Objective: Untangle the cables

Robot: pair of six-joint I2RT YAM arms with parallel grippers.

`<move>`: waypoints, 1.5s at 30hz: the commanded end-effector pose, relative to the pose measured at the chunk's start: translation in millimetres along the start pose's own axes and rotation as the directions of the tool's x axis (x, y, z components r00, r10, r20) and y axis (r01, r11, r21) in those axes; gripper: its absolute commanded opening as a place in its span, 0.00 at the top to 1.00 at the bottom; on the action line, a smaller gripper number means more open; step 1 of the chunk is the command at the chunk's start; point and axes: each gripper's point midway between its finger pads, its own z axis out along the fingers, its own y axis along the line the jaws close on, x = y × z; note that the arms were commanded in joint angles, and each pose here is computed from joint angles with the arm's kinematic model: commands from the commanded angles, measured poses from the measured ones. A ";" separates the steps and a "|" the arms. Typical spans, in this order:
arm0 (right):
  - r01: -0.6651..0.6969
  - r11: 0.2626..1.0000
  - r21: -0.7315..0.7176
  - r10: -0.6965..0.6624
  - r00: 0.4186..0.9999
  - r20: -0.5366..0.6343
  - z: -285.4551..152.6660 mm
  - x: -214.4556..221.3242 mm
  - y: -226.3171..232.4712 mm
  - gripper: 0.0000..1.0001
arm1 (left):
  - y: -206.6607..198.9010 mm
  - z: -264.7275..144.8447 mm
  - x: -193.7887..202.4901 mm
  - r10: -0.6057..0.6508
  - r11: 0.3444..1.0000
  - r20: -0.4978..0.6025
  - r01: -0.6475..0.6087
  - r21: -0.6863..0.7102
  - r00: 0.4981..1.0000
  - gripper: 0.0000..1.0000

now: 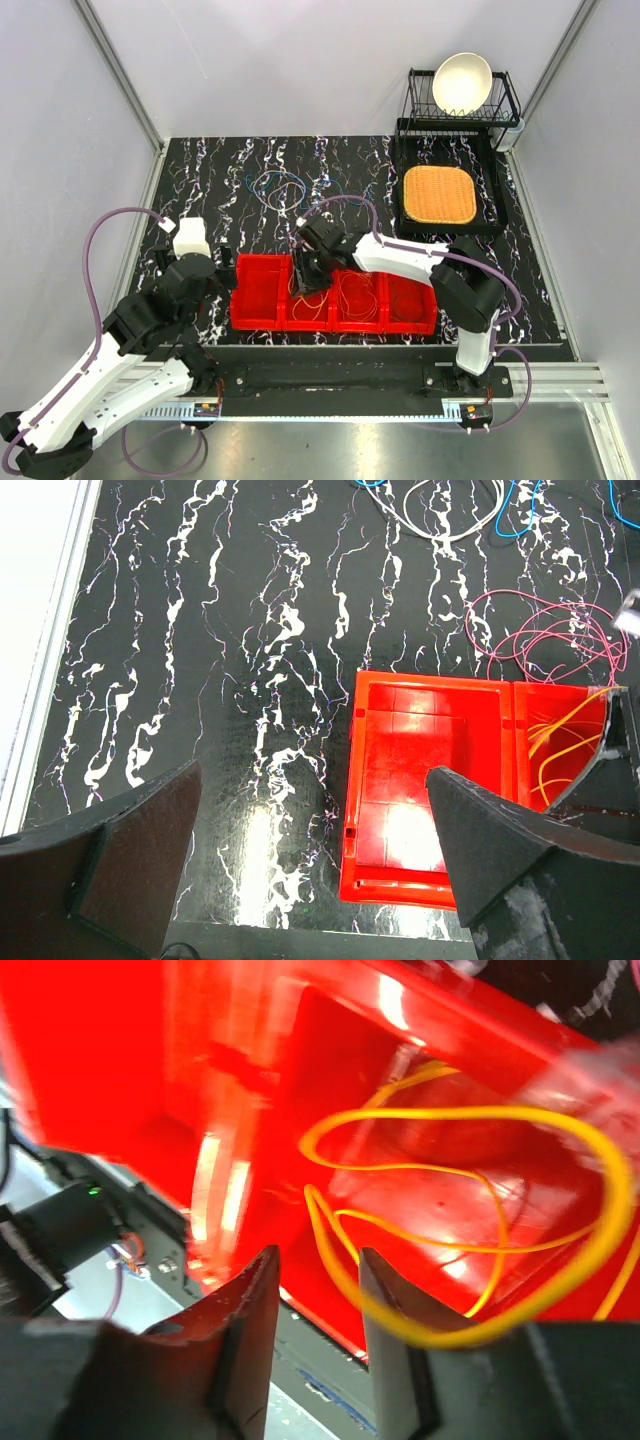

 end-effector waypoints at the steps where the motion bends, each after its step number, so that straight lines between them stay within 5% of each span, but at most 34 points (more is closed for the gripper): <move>1: 0.085 0.995 -0.051 -0.081 0.994 0.071 -37.7 -19.4 40.7 0.53 | -4.7 2.4 -3.3 0.001 1.000 0.012 -0.001 0.015 1.000 0.01; 17: 0.163 0.981 0.109 -0.185 0.954 0.237 -124.7 -36.1 32.7 0.41 | -13.4 9.1 -1.0 0.044 0.999 -0.034 -0.043 0.016 0.998 0.01; 27: 0.070 0.979 0.192 -0.145 0.900 0.410 -170.9 -44.5 -12.4 0.34 | -66.8 30.6 -25.8 0.002 0.996 -0.073 0.005 0.094 0.997 0.01; 35: 0.030 0.991 0.132 -0.091 0.872 0.481 -195.0 -43.4 -25.2 0.31 | -128.3 80.3 -67.2 0.061 0.994 -0.082 -0.053 0.094 0.995 0.01; 45: 0.029 0.998 0.055 -0.051 0.894 0.444 -178.3 -22.7 -33.6 0.31 | -180.9 199.4 -73.4 0.092 0.993 -0.217 -0.072 0.095 0.972 0.13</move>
